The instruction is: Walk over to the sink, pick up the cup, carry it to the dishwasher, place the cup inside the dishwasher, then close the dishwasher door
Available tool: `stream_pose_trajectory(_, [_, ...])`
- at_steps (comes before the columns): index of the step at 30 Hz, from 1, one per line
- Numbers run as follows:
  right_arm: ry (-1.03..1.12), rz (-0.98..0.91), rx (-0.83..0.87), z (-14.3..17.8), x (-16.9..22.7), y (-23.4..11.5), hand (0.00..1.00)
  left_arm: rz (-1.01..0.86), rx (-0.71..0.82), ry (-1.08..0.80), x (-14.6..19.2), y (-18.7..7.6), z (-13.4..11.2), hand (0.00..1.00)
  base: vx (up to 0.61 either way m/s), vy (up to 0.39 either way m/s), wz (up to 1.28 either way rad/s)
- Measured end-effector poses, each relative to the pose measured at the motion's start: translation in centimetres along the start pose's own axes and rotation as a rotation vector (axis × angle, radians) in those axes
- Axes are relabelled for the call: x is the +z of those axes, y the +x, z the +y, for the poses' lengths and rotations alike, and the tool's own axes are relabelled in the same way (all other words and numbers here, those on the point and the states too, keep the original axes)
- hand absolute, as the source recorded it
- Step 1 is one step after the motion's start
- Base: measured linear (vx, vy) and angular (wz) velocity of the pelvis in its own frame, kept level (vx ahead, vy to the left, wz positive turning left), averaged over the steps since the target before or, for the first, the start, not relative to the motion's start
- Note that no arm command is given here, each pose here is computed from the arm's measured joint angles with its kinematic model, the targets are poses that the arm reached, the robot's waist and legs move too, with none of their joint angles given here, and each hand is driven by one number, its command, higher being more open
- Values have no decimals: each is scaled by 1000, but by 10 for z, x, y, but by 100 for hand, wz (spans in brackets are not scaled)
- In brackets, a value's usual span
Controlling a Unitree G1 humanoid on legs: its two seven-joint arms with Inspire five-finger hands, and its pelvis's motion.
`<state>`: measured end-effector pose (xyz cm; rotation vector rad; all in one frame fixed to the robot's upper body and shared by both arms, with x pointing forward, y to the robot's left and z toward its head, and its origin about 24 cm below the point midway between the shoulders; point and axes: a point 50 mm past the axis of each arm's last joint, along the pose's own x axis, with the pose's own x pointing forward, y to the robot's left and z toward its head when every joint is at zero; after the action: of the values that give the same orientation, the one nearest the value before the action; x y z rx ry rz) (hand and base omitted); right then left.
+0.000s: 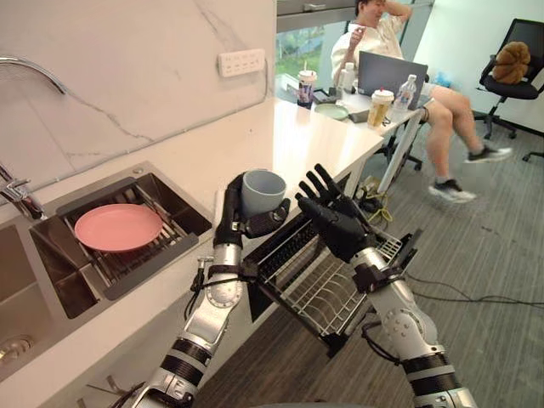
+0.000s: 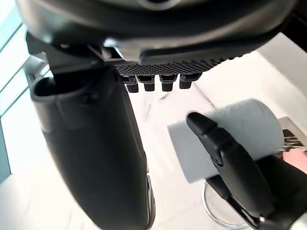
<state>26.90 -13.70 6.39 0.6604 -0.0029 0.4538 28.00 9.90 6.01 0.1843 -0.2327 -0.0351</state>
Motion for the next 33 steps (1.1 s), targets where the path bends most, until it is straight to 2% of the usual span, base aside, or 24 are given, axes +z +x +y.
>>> stream_pose_trajectory(2, [-27, 32, 9, 2, -5, 1, 100, 16, -59, 1, -3, -3, -11, 0, 0, 0, 0])
stream_pose_trajectory(10, [-139, 117, -30, -4, -12, 4, 100, 65, -120, 13, -10, -7, -21, 0, 0, 0, 2])
stream_pose_trajectory(18, [-378, 207, -79, -7, -11, 15, 100, 77, -169, 41, -11, -7, -26, 0, -1, 0, 1])
stream_pose_trajectory(26, [-391, 161, -165, -2, -5, 28, 100, 46, -175, 40, -1, 3, -30, 0, -2, 0, 0])
stream_pose_trajectory(33, [-319, 146, -209, 5, -14, 32, 100, 65, -140, 33, -2, 5, -26, 0, 0, 0, 1])
